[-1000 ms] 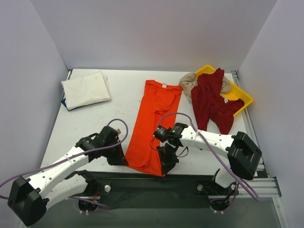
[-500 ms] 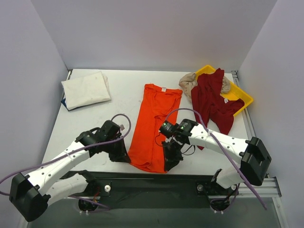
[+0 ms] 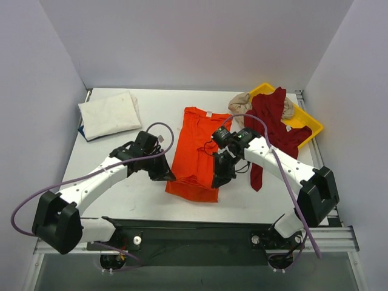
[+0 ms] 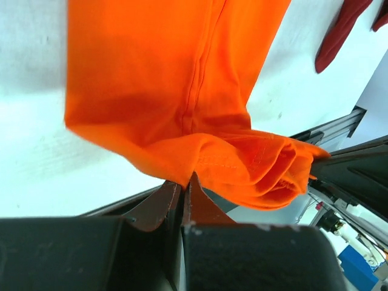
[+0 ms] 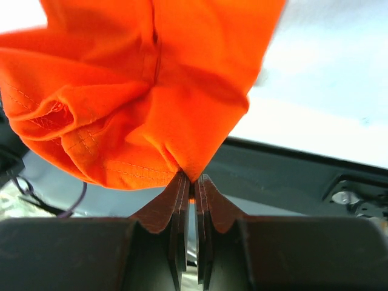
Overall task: Fold and stack the t-shirts
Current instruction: Fold the folded rectangular tshirt in 1/3 of the way
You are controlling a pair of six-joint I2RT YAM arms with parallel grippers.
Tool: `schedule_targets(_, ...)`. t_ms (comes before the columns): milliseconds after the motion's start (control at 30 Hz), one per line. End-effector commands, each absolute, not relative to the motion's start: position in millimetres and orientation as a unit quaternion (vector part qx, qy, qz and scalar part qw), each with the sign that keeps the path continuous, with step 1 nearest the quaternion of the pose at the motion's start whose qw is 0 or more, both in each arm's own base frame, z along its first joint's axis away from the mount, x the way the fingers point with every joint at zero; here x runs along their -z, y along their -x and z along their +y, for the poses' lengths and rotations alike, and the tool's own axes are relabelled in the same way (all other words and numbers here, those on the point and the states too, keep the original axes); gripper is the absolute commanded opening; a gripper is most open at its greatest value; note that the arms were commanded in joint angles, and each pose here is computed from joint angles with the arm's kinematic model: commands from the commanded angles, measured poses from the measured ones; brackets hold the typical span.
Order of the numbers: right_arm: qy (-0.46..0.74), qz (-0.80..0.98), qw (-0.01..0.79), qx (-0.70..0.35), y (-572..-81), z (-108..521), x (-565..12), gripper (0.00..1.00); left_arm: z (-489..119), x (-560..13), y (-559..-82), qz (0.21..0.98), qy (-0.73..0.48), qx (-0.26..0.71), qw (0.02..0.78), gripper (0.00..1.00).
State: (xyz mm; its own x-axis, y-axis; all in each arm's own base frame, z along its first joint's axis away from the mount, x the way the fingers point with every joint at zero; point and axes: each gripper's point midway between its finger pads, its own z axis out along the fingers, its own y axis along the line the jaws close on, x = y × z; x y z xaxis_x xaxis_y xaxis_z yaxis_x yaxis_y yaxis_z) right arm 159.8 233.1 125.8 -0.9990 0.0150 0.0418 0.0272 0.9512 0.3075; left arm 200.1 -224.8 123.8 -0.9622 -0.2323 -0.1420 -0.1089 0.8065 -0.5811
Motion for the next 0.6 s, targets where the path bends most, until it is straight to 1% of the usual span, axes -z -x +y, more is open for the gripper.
schedule_targets(0, 0.014, -0.993, 0.01, 0.12, -176, 215, -127, 0.0, -246, -149, -238, 0.923, 0.065, 0.346, 0.152, 0.0)
schedule_targets(133, 0.027, -0.994, -0.01, 0.105, -203, 205, -125, 0.0, -249, -147, -265, 0.924, 0.052, 0.341, 0.167, 0.0)
schedule_targets(200, 0.037, -0.995, -0.018, 0.095, -218, 199, -123, 0.0, -252, -139, -277, 0.925, 0.054, 0.343, 0.155, 0.0)
schedule_targets(267, 0.036, -0.994, -0.035, 0.096, -236, 197, -128, 0.0, -256, -143, -293, 0.921, 0.047, 0.348, 0.168, 0.0)
schedule_targets(333, 0.035, -0.995, -0.036, 0.091, -248, 196, -125, 0.0, -261, -135, -302, 0.922, 0.047, 0.352, 0.157, 0.0)
schedule_targets(367, 0.036, -0.994, -0.047, 0.095, -258, 197, -130, 0.0, -265, -140, -311, 0.918, 0.043, 0.359, 0.165, 0.0)
schedule_targets(433, 0.039, -0.994, -0.046, 0.094, -270, 196, -126, 0.0, -268, -132, -319, 0.92, 0.041, 0.358, 0.155, 0.0)
schedule_targets(567, 0.038, -0.994, -0.049, 0.092, -294, 196, -122, 0.0, -269, -132, -340, 0.92, 0.045, 0.354, 0.165, 0.0)
